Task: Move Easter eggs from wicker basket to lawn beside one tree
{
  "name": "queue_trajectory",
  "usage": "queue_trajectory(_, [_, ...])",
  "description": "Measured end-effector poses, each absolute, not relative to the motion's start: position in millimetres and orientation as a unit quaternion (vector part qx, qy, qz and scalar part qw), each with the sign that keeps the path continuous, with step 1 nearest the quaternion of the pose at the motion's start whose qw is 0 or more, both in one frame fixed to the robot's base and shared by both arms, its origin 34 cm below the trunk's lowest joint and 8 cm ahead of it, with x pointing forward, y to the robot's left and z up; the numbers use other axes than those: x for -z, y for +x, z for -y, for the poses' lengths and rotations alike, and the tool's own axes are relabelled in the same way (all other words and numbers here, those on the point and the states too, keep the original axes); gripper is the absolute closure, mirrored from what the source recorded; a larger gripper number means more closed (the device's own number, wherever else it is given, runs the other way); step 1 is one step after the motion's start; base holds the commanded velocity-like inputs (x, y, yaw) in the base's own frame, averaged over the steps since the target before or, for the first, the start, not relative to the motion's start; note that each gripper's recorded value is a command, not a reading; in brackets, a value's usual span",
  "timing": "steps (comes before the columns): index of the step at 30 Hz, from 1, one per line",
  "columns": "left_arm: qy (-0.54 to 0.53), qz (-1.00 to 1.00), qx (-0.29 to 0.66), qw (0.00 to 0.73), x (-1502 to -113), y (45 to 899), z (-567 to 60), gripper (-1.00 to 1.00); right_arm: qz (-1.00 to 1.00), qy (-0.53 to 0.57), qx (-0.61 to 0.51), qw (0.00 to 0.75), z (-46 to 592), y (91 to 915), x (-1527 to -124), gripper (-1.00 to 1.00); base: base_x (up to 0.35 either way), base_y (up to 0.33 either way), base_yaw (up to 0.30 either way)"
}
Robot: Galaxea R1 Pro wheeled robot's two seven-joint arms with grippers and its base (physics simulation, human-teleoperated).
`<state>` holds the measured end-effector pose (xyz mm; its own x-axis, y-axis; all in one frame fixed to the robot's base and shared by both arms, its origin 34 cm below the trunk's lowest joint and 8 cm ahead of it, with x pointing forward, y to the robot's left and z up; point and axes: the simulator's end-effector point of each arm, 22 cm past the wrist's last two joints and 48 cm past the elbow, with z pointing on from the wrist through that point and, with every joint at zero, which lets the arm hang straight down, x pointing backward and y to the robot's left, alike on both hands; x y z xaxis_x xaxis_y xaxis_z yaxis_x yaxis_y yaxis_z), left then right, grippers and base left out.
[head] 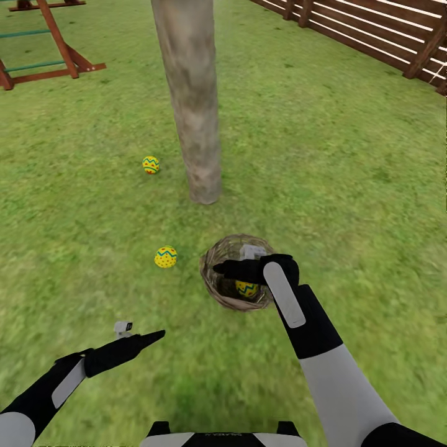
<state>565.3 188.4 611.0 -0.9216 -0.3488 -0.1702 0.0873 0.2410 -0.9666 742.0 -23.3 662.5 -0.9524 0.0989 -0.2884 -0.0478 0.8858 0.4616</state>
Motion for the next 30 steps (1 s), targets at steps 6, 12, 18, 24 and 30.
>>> queue_trajectory(6, [-0.086, -0.767, 0.61, 0.179, -611, 565, -189, -1.0, -0.959, 0.014, -0.239, 0.151, 23, 739, -660, -1.0, 0.063, -0.156, 0.057])
queue_trajectory(12, [-0.088, -0.768, 0.609, 0.177, -609, 564, -189, -1.0, -0.961, 0.014, -0.238, 0.142, 23, 734, -654, -1.0, 0.006, -0.008, 0.21])
queue_trajectory(18, [-0.091, -0.77, 0.607, 0.174, -605, 562, -189, -1.0, -0.962, 0.014, -0.237, 0.137, 24, 731, -649, -1.0, 0.0, -0.104, 0.187])
queue_trajectory(24, [-0.089, -0.771, 0.607, 0.17, -604, 560, -187, -1.0, -0.968, 0.018, -0.225, 0.109, 27, 717, -626, -1.0, 0.0, -0.297, 0.008])
queue_trajectory(30, [-0.083, -0.772, 0.61, 0.161, -603, 554, -182, -1.0, -0.972, 0.023, -0.214, 0.092, 32, 708, -611, -1.0, 0.0, -0.279, 0.0])
